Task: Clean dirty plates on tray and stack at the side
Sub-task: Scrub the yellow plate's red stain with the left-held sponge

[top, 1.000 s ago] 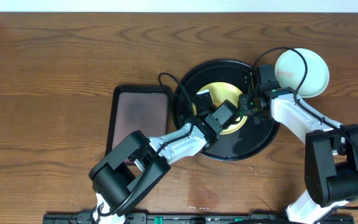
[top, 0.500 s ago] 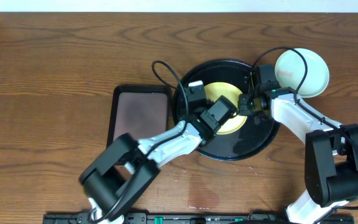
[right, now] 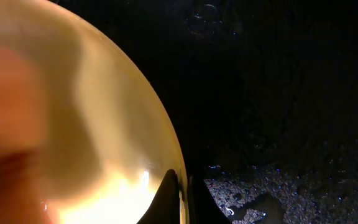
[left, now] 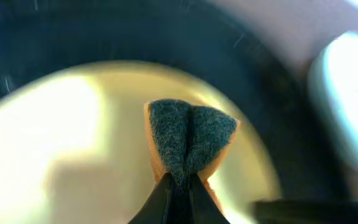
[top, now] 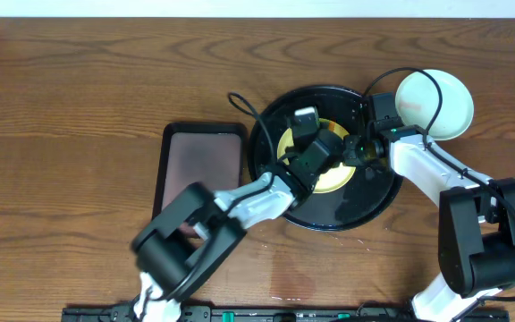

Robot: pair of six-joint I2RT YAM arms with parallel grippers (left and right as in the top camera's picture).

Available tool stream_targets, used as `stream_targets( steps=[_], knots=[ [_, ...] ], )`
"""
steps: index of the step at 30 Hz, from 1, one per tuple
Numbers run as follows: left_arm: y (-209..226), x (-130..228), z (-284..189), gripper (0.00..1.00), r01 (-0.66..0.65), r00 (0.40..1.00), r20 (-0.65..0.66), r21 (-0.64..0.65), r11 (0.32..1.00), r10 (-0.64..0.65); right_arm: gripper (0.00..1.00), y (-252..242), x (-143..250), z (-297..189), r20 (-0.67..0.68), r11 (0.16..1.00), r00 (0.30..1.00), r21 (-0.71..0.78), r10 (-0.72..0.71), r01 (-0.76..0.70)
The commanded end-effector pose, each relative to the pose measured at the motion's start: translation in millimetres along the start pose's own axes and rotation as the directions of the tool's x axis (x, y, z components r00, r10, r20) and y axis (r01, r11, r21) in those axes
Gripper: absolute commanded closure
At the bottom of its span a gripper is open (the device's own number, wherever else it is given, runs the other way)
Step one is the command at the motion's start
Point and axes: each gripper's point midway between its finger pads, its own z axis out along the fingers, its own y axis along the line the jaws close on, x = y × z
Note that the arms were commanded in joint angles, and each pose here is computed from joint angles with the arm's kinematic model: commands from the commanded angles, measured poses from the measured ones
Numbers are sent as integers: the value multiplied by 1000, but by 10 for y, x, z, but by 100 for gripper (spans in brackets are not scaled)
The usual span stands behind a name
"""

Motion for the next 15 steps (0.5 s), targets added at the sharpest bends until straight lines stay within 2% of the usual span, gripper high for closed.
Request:
stream_targets(
  steps=[1,4,9,15],
  knots=[
    [105,205,115,91,-22,998,-59,-12,1000,21,99,25,37,42,-11,1000,1000,14,-14,14],
    [156,229,131,91,-37,997,-65,-29,999,36,99,25,39,42,-12,1000,1000,15,-14,14],
    [307,157,151,92,-147,987,-74,-64,987,142,99,21,49,42,-17,1000,1000,16,-14,14],
    [782,-71,37,92,-139,987,-113,-213,967,117,99,20,53,42,-18,1000,1000,17,-14,14]
  ],
)
